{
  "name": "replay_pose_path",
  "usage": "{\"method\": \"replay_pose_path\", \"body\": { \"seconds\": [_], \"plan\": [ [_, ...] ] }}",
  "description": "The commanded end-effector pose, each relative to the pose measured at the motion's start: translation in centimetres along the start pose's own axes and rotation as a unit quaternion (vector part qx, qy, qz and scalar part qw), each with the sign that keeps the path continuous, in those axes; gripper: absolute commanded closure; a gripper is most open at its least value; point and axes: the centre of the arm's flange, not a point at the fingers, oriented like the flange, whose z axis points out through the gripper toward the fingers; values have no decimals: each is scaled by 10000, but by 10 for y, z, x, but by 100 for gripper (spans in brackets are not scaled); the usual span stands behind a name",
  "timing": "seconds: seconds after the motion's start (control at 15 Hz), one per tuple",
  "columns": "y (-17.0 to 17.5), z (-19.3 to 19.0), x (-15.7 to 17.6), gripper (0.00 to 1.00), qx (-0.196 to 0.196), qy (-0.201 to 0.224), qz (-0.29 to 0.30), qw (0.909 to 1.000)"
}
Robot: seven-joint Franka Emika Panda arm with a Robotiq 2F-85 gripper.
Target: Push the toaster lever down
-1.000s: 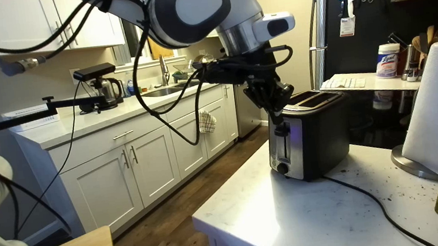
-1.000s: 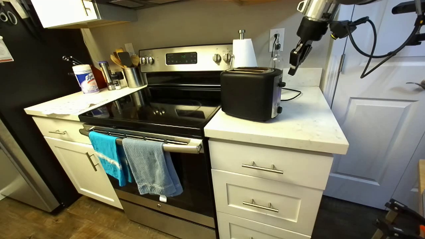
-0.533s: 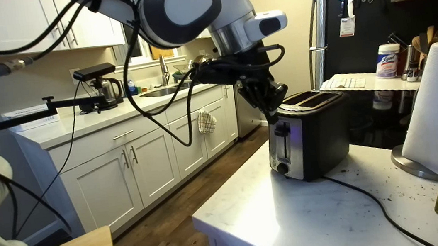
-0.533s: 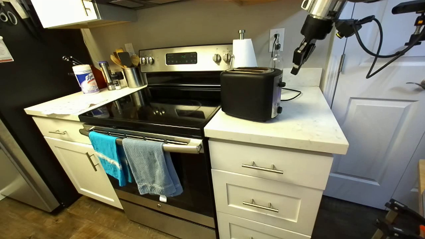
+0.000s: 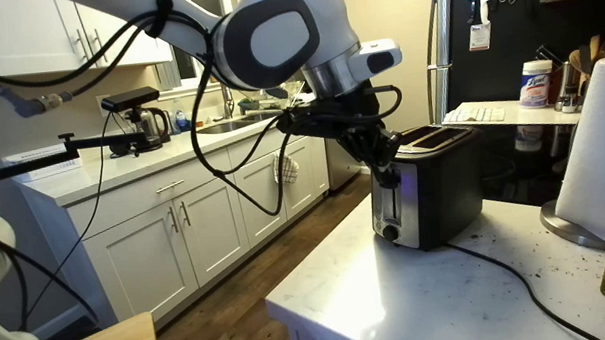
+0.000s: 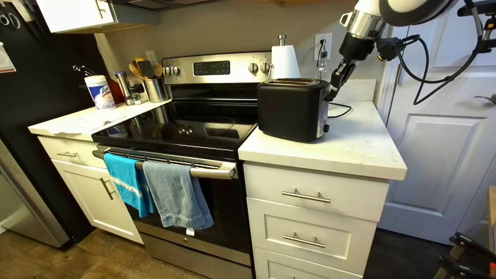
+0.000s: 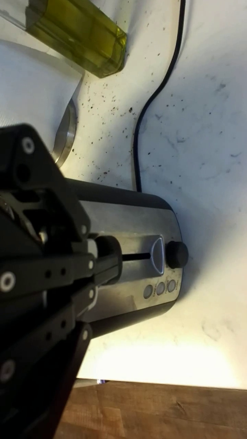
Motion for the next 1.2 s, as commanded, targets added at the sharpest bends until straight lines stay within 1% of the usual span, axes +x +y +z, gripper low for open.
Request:
{"method": "replay_pose_path", "body": {
  "seconds": [0.0, 0.33, 0.8, 1.0, 1.13],
  "plan": [
    [3, 14, 11, 100, -14, 99, -108, 9999],
    [6, 24, 15, 100, 6, 2, -24, 10000],
    [5, 27, 4, 100, -51, -129, 211, 9997],
    [8, 34, 0, 100, -38, -92, 309, 9995],
    [12, 47, 0, 100, -63, -6, 341, 9994]
  ]
}}
